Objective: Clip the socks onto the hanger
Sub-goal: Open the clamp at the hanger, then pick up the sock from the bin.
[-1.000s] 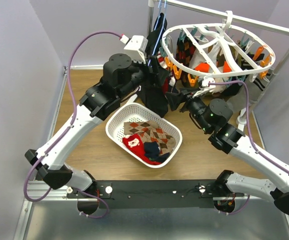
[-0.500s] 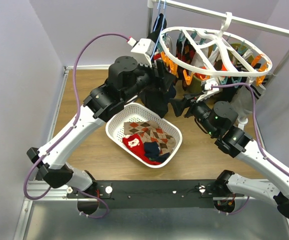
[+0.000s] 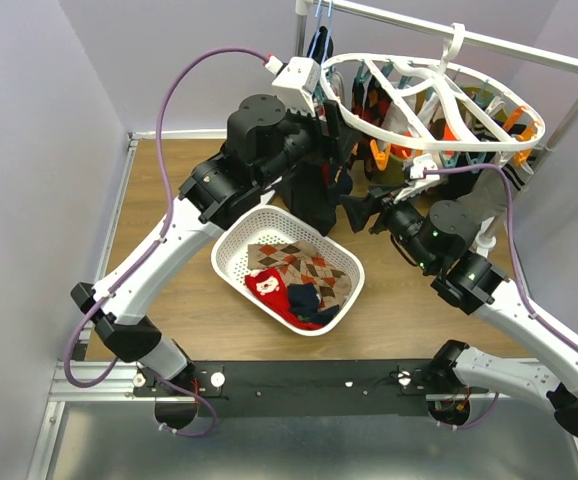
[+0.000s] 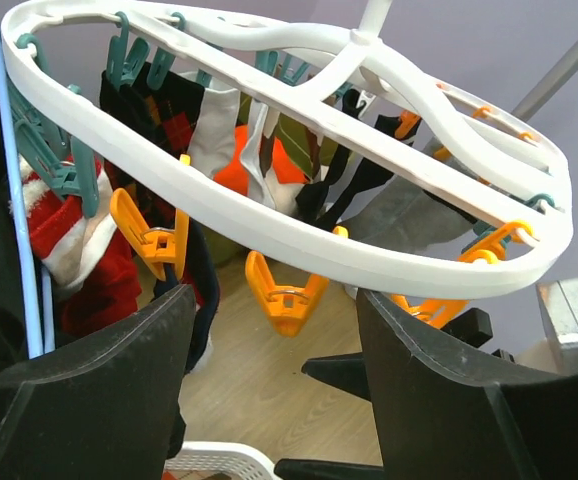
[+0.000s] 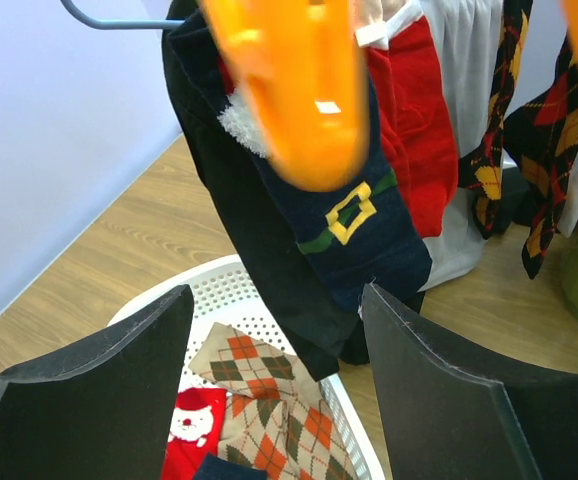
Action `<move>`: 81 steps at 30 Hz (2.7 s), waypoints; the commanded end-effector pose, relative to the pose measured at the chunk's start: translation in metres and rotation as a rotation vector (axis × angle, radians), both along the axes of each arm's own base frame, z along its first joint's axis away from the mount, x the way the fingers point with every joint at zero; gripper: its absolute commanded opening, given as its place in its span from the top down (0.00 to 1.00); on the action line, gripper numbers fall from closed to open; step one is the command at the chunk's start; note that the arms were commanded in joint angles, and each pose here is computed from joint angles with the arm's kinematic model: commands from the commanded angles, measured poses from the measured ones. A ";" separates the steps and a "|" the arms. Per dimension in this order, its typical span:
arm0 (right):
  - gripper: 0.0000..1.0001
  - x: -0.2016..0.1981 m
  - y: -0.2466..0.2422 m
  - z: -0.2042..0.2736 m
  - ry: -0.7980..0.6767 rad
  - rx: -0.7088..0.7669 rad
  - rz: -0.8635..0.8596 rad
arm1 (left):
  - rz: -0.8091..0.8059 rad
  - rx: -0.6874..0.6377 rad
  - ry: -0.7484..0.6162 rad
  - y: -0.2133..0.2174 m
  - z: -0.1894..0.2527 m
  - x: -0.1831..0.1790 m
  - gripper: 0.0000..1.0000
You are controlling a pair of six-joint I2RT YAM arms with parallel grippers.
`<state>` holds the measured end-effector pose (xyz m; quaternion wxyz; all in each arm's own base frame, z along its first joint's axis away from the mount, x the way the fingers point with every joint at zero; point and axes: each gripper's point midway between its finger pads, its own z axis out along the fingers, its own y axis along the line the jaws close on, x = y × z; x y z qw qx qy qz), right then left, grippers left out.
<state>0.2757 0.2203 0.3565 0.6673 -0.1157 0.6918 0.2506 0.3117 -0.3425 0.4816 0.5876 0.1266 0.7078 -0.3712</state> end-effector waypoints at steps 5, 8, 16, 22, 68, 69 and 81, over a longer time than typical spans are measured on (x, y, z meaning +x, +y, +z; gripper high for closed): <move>0.24 -0.004 -0.005 0.011 -0.016 0.003 0.007 | -0.042 0.002 -0.036 -0.017 0.006 0.005 0.28; 0.24 -0.005 -0.004 0.009 -0.011 0.005 0.010 | -0.052 -0.001 -0.048 -0.019 0.008 0.006 0.30; 0.24 -0.007 -0.001 0.006 0.000 0.015 0.026 | -0.063 -0.013 -0.075 -0.024 0.010 0.008 0.34; 0.23 -0.007 0.003 0.002 0.011 0.016 0.041 | -0.042 -0.016 -0.084 -0.024 0.008 0.013 0.34; 0.34 -0.072 0.099 -0.271 0.736 -0.424 0.570 | -0.042 0.053 0.004 -0.039 -0.067 0.026 1.00; 0.34 -0.072 0.099 -0.272 0.744 -0.429 0.560 | -0.041 0.054 0.005 -0.039 -0.067 0.026 1.00; 0.44 -0.059 0.112 -0.306 0.820 -0.454 0.391 | -0.041 0.079 0.028 -0.039 -0.078 0.027 1.00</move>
